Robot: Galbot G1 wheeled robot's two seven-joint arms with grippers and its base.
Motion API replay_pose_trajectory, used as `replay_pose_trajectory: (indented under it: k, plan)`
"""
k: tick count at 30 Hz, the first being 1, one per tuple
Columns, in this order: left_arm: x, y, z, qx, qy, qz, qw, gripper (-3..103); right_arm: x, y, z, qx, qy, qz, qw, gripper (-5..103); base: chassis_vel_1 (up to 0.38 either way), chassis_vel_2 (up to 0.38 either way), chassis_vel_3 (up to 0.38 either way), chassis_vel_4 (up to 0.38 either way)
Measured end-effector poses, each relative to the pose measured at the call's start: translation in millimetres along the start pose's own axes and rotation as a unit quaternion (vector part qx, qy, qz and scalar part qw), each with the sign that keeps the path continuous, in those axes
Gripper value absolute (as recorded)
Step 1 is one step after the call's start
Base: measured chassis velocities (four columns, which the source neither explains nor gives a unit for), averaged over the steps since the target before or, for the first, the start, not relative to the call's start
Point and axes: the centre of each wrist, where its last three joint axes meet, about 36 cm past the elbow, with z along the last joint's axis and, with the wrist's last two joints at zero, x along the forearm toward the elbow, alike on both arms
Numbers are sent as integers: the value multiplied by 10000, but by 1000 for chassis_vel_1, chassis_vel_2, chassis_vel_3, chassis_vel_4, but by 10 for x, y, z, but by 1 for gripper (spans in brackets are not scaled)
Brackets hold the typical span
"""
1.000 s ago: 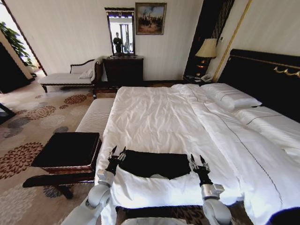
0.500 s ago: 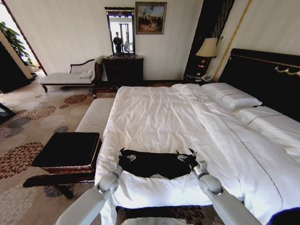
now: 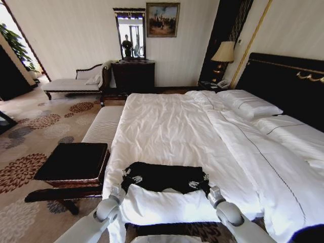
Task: Fold the clothes on the bed and place them into the basket.
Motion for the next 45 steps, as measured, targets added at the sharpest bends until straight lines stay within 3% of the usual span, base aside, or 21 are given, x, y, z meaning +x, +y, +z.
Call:
replay_pose_trajectory:
  k: [6,11,19,25,28,30,33,36,45]
  plan:
    - [296,-27,202,-71,176,47,9998,100,269,201,4,-8,80,-171,9998,100,0,0,0,0]
    - [355,-131,112,60,-8,18,10000,100,289,232,-150,-87,-136,-130,9998,100,0,0,0,0]
    - [258,-265,-193,345,-307,-7,9989,100,-237,42,-525,-590,-401,33,9974,100,0,0,0,0]
    - [263,-242,-339,396,-380,-88,9985,100,-965,172,-576,-411,-227,-406,9981,100,0,0,0,0]
    - [259,-215,-368,396,-405,-139,9983,100,-1043,326,-543,-274,-113,-629,9976,100,0,0,0,0]
    - [259,-207,-373,394,-410,-148,9983,100,-1038,355,-529,-242,-89,-671,9974,100,0,0,0,0]
    - [258,-148,-424,405,-469,-219,9978,100,-786,599,-336,154,63,-1020,9946,100,0,0,0,0]
    - [254,-136,-437,425,-482,-232,9977,100,-579,712,-273,322,46,-1189,9924,100,0,0,0,0]
    - [168,-186,-406,483,-439,-191,9977,100,-67,847,-439,176,-226,-1220,9921,100,0,0,0,0]
